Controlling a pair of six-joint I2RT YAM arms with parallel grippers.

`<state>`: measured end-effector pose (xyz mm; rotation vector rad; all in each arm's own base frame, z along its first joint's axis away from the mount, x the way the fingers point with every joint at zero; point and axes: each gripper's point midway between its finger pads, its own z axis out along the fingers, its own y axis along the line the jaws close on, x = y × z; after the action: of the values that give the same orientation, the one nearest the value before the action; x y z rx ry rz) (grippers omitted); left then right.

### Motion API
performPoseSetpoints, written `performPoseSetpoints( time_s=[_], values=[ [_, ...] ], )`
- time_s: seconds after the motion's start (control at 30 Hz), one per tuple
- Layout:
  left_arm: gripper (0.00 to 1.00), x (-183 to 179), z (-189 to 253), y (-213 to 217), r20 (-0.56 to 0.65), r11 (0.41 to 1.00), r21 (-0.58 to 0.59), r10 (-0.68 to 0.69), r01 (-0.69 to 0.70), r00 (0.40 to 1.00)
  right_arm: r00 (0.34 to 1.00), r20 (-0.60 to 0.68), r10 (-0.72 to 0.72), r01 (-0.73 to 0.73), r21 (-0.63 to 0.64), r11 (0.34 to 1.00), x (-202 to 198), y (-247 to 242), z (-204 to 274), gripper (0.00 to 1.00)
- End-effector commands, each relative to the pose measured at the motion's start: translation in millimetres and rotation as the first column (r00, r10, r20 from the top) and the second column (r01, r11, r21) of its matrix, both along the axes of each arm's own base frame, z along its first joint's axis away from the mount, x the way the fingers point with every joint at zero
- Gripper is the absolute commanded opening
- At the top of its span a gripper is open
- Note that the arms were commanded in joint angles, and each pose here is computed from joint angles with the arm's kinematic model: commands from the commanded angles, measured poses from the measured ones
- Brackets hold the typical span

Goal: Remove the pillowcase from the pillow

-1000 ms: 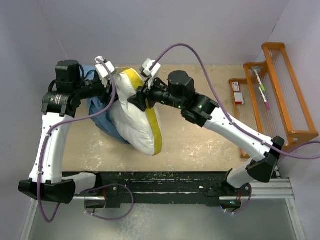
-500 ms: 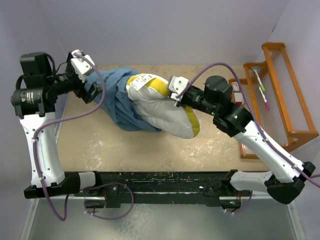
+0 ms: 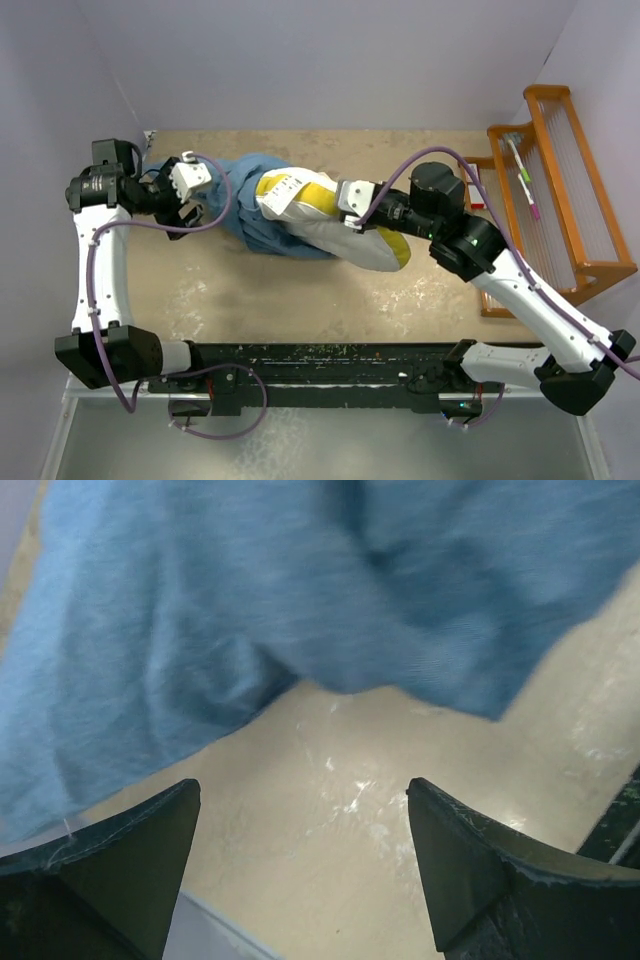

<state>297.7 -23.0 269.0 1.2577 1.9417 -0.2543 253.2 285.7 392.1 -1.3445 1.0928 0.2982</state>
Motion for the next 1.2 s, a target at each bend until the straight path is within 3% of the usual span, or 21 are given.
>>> performPoseSetpoints(
  time_s=[0.0, 0.1, 0.2, 0.4, 0.5, 0.6, 0.7, 0.93, 1.17],
  values=[
    [0.88, 31.0, 37.9, 30.0, 0.261, 0.993, 0.075, 0.071, -0.094, 0.963, 0.990, 0.129, 0.058, -0.072, 0.106, 0.992, -18.1, -3.3, 59.5, 0.00],
    [0.90, 38.9, 61.9, 33.4, 0.315, 0.996, 0.014, 0.084, -0.093, 0.945, 0.987, 0.127, 0.095, -0.112, 0.131, 0.985, -28.2, -2.5, 71.7, 0.00],
    [0.92, 33.4, 51.0, 31.0, 0.295, 0.998, 0.061, 0.001, -0.020, 0.955, 0.984, 0.149, 0.101, -0.126, 0.171, 0.977, -36.6, -7.4, 88.0, 0.00],
    [0.89, 3.1, -24.0, 43.0, 0.057, 0.982, 0.177, -0.083, 0.072, 0.995, 0.982, 0.177, 0.068, -0.112, 0.253, 0.961, -44.6, -19.1, 115.9, 0.00],
    [0.90, -3.6, -39.4, 45.5, 0.021, 0.983, 0.172, -0.074, 0.069, 0.997, 0.982, 0.176, 0.064, -0.112, 0.277, 0.954, -46.8, -21.2, 123.1, 0.00],
    [0.91, -2.2, -50.3, 47.9, 0.051, 0.980, 0.191, -0.070, 0.059, 0.996, 0.980, 0.185, 0.078, -0.131, 0.299, 0.945, -52.4, -22.2, 131.0, 0.00],
    [0.91, 18.4, -49.4, 57.7, 0.155, 0.980, 0.194, 0.007, -0.037, 0.988, 0.975, 0.195, 0.108, -0.168, 0.323, 0.931, -63.3, -24.2, 139.3, 0.00],
    [0.93, 48.8, -10.7, 77.0, 0.344, 0.987, 0.032, 0.136, -0.157, 0.929, 0.965, 0.187, 0.185, -0.234, 0.289, 0.928, -81.2, -24.5, 144.7, 0.00],
    [0.97, 22.0, -61.2, 56.9, 0.161, 1.000, -0.006, -0.011, 0.012, 0.987, 0.956, 0.189, 0.225, -0.272, 0.284, 0.919, -88.6, -22.2, 148.6, 0.00]
  ],
)
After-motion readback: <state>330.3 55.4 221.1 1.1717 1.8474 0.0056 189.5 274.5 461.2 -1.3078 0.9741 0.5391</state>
